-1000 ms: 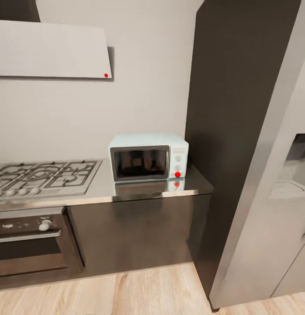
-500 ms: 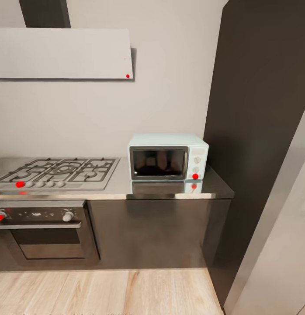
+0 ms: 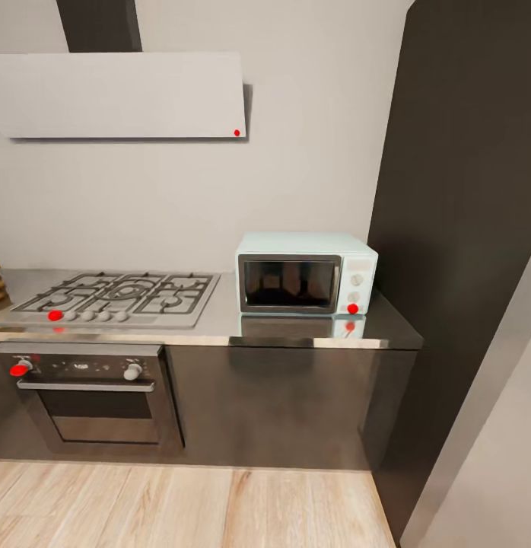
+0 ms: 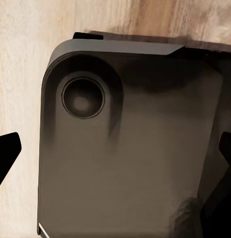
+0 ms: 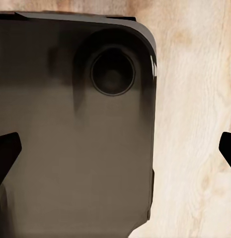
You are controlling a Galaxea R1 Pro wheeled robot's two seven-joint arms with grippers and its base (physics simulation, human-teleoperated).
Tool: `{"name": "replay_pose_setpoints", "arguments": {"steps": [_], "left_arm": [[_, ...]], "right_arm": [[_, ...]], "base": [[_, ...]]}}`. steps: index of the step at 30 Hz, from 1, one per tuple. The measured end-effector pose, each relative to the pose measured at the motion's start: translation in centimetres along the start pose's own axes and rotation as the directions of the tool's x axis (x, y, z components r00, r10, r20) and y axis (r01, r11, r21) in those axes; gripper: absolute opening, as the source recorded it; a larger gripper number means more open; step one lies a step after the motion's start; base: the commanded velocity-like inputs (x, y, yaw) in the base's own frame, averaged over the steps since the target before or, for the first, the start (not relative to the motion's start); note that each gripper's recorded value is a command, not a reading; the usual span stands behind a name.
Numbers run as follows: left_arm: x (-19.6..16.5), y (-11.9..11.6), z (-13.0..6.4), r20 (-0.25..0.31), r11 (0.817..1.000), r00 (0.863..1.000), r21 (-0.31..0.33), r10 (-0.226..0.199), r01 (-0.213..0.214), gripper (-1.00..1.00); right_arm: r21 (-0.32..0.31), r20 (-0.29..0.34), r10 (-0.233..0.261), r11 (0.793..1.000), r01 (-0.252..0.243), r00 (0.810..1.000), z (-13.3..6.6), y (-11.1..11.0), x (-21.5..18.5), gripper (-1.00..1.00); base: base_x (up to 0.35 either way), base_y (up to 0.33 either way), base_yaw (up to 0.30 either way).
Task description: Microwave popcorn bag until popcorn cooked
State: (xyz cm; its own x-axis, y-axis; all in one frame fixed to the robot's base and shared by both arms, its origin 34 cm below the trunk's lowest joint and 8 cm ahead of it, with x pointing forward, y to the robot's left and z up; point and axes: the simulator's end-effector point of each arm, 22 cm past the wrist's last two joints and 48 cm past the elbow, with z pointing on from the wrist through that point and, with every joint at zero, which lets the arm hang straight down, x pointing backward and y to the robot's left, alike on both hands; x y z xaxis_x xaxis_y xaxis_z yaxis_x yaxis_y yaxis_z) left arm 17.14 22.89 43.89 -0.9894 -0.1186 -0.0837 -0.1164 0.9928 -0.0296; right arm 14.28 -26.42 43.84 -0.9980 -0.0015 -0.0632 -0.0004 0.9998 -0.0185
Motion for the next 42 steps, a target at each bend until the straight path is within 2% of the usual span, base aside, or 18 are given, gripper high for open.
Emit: {"name": "replay_pose_setpoints", "arguments": {"steps": [7,32,42], "left_arm": [[0.09,-0.07,-0.01,-0.003,1.0,1.0,0.003,0.001,-0.001,1.0],[0.11,-0.14,-0.01,-0.003,1.0,1.0,0.007,-0.003,0.003,1.0],[0.11,-0.12,0.0,-0.003,1.0,1.0,0.006,-0.003,0.003,1.0]], "right_arm": [[0.001,0.0,0.0,1.0,0.0,1.0,0.0,-0.08,0.01,1.0],[-0.001,0.0,-0.002,1.0,0.002,1.0,-0.01,0.04,0.0,1.0],[0.001,0.0,0.0,1.0,0.0,1.0,0.0,-0.08,0.0,1.0]], "base": [[0.044,0.0,0.0],[0.264,0.0,0.0],[0.027,0.0,0.0]]}}
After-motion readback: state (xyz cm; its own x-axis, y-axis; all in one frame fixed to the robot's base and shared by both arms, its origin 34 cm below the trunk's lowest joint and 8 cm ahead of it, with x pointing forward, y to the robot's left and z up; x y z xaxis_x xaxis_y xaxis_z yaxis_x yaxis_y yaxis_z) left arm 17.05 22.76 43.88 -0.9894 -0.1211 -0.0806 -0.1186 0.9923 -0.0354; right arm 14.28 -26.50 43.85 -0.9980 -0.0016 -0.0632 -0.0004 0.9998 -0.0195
